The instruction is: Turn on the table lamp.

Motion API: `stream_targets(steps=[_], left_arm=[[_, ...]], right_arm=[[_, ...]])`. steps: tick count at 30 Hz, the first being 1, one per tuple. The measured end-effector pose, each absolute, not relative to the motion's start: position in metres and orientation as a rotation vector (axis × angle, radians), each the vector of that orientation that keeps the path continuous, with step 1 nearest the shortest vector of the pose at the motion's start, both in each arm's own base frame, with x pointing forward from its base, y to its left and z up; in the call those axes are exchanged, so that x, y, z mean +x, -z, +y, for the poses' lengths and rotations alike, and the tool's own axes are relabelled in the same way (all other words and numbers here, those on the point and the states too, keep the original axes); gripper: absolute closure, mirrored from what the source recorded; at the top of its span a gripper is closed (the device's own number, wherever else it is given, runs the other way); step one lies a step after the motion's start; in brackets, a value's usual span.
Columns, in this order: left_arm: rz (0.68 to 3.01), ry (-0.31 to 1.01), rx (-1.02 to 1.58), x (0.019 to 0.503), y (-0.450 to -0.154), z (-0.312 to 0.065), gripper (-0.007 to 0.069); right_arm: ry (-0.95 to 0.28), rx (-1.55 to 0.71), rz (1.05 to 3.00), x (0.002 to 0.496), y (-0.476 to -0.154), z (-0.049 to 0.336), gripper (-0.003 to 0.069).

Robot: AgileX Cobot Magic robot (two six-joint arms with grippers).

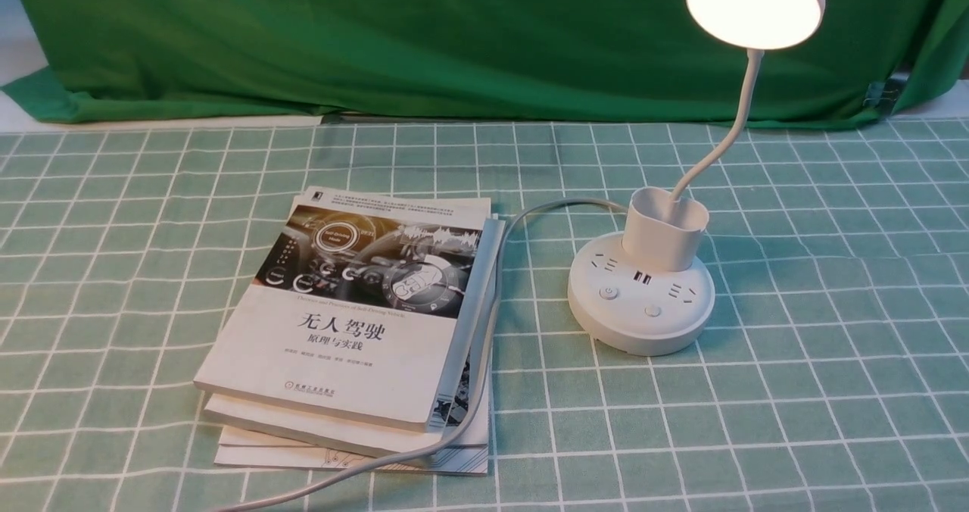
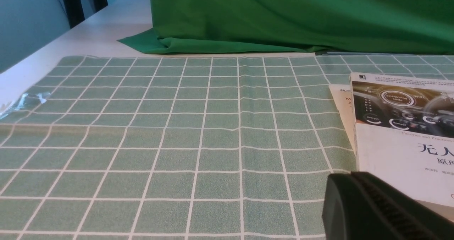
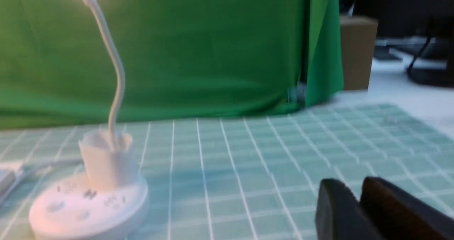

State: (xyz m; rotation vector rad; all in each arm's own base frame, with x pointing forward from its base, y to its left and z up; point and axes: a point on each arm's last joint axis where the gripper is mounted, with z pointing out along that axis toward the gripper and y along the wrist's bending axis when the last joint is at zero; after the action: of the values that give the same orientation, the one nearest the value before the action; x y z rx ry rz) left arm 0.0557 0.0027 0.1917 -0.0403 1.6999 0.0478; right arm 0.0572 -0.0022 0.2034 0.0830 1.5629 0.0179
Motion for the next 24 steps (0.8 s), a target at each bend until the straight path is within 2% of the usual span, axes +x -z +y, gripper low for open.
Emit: stream_targets(steps=[8,24], left_arm=[[1.700,-0.048,-0.040,0.056,-0.192,0.003,0.0604],[1.700,-0.048,-0.040,0.056,-0.192,0.003,0.0604]], right_arm=[[-0.074,0.076,1.715,0.056,-0.190,0.001,0.0476],[-0.154,-0.027,1.730,0.056,-0.189,0.007,0.0456]])
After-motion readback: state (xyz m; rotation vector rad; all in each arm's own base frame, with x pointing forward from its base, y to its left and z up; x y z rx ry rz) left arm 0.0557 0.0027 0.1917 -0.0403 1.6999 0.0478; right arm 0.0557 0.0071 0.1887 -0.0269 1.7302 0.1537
